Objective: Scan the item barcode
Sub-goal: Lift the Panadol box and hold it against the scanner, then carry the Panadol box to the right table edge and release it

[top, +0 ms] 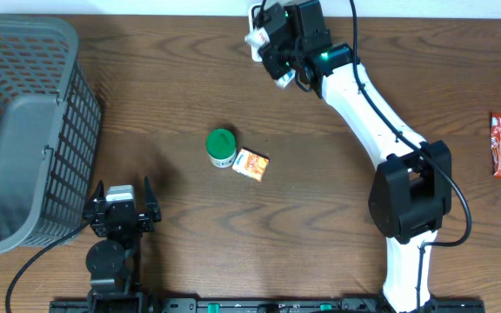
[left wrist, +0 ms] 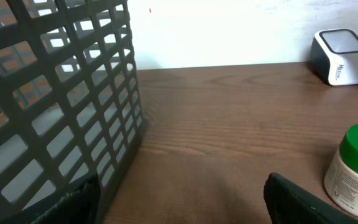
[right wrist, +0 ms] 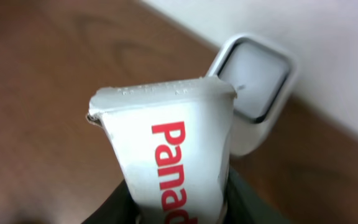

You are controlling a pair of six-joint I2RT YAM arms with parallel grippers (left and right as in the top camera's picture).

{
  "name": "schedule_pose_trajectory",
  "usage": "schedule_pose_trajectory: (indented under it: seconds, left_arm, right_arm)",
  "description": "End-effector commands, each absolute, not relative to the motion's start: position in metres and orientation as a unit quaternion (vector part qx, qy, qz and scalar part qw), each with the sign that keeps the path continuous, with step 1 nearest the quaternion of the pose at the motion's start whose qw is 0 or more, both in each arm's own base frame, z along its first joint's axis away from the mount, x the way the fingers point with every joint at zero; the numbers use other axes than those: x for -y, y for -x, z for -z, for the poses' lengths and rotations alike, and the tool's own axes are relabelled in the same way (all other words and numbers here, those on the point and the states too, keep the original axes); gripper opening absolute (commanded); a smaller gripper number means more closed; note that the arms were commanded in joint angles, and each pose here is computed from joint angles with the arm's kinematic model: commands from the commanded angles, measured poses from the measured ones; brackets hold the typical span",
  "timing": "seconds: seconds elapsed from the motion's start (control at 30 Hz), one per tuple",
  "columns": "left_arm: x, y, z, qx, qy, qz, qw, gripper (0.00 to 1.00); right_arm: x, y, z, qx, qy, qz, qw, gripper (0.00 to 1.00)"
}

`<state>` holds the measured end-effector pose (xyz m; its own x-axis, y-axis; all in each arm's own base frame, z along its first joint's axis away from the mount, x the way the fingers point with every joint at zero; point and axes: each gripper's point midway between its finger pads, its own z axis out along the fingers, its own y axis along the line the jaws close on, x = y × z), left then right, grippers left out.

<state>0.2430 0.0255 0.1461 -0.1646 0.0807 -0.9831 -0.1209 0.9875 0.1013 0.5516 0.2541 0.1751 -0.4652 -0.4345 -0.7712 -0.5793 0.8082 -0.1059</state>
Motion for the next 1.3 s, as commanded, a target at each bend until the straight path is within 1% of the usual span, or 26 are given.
schedule_pose_trajectory:
  seconds: [0.0, 0.1, 0.17, 0.2, 0.3, 0.4, 0.57, 0.77, 0.93, 1.03, 1.17, 1.2, 1.27]
  left_arm:
    - [-0.026, -0.242, -0.129, -0.775, 0.017, -0.077, 0.627, 0.84]
    - [-0.026, -0.242, -0.129, -0.775, 0.017, -0.077, 0.627, 0.84]
    - [-0.026, -0.242, -0.129, -0.775, 0.017, -0.077, 0.627, 0.84]
    - [-0.026, -0.242, -0.129, -0.775, 0.017, -0.077, 0.627, 0.84]
    - [-0.026, -0.242, -0.129, -0.775, 0.017, -0.077, 0.627, 0.84]
    - [-0.026, -0.242, -0.129, -0.775, 0.017, -0.077, 0.627, 0.84]
    - [-0.026, -0.242, -0.129, -0.775, 0.017, -0.077, 0.627, 0.84]
    - [-0.026, -0.242, -0.129, -0.775, 0.017, -0.077, 0.627, 0.84]
    - [-0.026, -0.242, -0.129, -0.775, 0.017, -0.077, 0.627, 0.84]
    - [-0.026, -0.242, -0.129, -0.775, 0.017, -0.077, 0.627, 0.84]
    - [-0.026, -0.242, -0.129, -0.775, 0.017, -0.077, 0.627, 0.84]
    - [-0.026, -0.242, -0.129, -0.775, 0.017, -0.077, 0.627, 0.84]
    - [-0.026, -0.242, -0.129, -0.775, 0.017, -0.077, 0.627, 0.84]
  right_arm:
    - [-0.238, -0.590, -0.179, -0.829, 0.287, 0.015, 0.480, 0.31]
    - [-0.233, -0.621, -0.185, -0.789, 0.283, 0.076, 0.540, 0.30]
    - [-0.237, -0.638, -0.183, -0.758, 0.288, 0.107, 0.576, 0.31]
    - [-0.238, -0.646, -0.177, -0.742, 0.292, 0.130, 0.589, 0.33]
    - [-0.243, -0.663, -0.156, -0.716, 0.309, 0.185, 0.598, 0.34]
    - [-0.252, -0.674, -0.148, -0.703, 0.324, 0.203, 0.600, 0.33]
    - [-0.277, -0.689, -0.155, -0.674, 0.329, 0.218, 0.624, 0.33]
    - [-0.293, -0.686, -0.159, -0.658, 0.352, 0.213, 0.630, 0.33]
    - [-0.291, -0.676, -0.146, -0.696, 0.368, 0.202, 0.583, 0.28]
    - [-0.284, -0.666, -0.162, -0.721, 0.366, 0.189, 0.557, 0.26]
    - [-0.251, -0.647, -0.204, -0.752, 0.342, 0.217, 0.519, 0.25]
    - [-0.232, -0.636, -0.215, -0.772, 0.334, 0.225, 0.492, 0.25]
    - [-0.210, -0.618, -0.217, -0.796, 0.337, 0.232, 0.446, 0.25]
